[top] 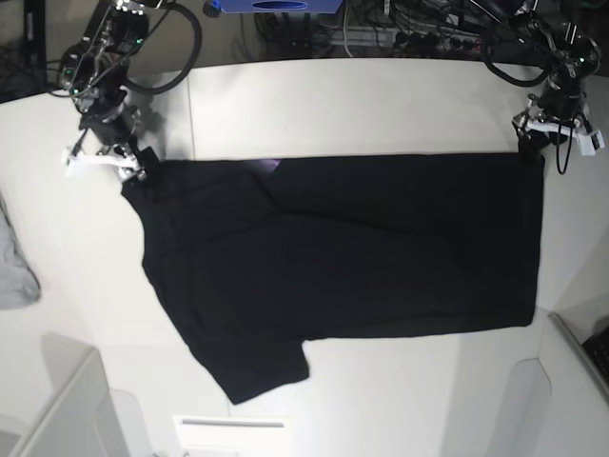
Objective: Fold the T-shirt properly
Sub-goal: 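Drag the shirt further with both grippers to straighten it, then lower the shirt edge onto the table and open both grippers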
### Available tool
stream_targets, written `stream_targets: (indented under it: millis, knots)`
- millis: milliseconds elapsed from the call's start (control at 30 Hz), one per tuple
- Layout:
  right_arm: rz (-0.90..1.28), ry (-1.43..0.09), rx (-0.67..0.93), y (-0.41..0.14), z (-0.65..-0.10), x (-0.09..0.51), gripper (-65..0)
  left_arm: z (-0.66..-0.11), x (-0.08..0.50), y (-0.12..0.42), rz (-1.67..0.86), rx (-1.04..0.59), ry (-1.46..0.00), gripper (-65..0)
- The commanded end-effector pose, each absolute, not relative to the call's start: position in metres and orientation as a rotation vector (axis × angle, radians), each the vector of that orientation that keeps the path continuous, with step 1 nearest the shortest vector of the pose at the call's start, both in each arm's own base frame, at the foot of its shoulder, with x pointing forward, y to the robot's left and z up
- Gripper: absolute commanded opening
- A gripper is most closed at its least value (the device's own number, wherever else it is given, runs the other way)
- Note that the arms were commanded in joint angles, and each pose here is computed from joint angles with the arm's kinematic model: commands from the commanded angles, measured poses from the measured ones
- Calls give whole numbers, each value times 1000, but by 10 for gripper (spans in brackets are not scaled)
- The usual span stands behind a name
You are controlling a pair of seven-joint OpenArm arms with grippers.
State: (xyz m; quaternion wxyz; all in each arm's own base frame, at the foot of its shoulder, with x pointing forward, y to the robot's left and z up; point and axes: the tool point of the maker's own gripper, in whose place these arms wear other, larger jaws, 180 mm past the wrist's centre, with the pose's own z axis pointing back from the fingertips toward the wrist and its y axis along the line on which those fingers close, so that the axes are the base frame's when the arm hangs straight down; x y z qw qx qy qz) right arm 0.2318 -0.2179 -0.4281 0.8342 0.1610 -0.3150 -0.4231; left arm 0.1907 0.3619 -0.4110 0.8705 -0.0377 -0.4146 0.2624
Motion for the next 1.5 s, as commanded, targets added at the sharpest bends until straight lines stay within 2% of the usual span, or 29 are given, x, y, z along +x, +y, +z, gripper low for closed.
stream_targets:
  millis: [0,200,600,700,833,900,1000,1200,1233,1467]
  knots:
    - [-899,-659,333,-220,-429,232,-210,-411,193,363,546,-81,-862,-178]
    - [-907,-643,340,-220,-436,235,-210,-417,207,359,570,-120,-872,-178]
    - [-918,-633,358,-217,-441,246,-210,-424,224,357,552,-99,-837,-193]
    - [-917,-636,360,-217,-440,247,-210,-429,222,356,560,-109,-824,-296]
    - [-916,-634,361,-216,-440,247,-218,-431,221,355,562,-113,-819,-484]
    - [-919,-623,362,-215,-444,246,-269,-431,221,355,562,-113,-819,-558]
    - [-936,-601,367,-215,-452,246,-389,-431,221,356,561,-110,-819,-647]
    - [-919,-576,371,-220,-463,247,-632,-435,226,342,503,-129,-793,-650]
    - [-897,-587,379,-219,-461,249,-650,-435,227,342,500,-130,-792,-650]
    - [-868,-584,380,-218,-463,241,-650,-437,216,344,490,-113,-771,-650]
